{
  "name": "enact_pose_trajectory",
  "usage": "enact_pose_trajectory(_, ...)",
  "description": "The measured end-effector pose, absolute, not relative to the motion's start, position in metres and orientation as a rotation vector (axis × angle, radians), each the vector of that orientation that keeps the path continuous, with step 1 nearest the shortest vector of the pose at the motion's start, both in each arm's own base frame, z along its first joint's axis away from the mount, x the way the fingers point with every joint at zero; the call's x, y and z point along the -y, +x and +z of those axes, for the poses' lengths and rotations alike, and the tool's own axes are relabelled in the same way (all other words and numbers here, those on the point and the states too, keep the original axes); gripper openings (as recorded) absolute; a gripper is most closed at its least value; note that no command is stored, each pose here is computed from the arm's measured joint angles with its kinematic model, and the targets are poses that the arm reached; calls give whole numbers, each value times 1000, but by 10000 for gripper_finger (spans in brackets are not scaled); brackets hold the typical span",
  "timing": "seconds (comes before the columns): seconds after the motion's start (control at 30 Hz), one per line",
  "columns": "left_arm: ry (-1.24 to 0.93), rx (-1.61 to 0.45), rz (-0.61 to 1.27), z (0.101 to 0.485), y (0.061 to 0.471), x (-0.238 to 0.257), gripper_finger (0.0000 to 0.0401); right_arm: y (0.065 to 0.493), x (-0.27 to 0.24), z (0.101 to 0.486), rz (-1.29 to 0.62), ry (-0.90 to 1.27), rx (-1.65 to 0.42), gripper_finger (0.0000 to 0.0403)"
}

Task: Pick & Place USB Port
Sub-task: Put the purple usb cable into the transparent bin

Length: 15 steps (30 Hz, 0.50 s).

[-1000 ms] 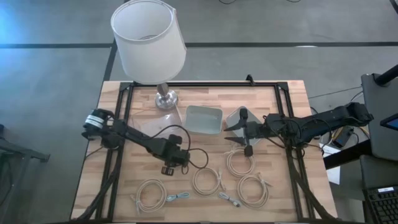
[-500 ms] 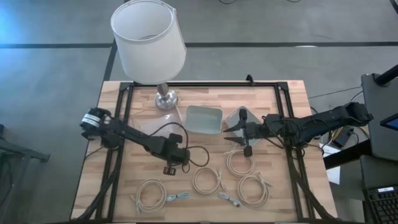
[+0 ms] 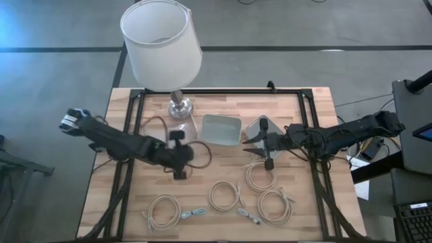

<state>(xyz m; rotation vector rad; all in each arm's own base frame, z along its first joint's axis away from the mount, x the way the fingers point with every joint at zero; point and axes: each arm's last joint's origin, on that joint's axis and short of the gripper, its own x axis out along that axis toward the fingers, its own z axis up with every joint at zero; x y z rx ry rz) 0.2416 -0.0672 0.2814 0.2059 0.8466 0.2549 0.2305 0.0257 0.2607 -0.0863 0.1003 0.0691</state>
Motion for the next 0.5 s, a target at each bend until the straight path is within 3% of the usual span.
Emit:
enact_pose_trajectory(0.1,206,-836,357,292,225,56,38,231,-26,261,69,-74,-101,97)
enact_pose_trajectory(0.23,50,-872,508,296,207,37,35,231,-26,261,66,-37,-102,91)
enact_pose_trajectory(0.5,-266,-952,839,272,192,6,37,231,-26,261,66,-34,-102,79)
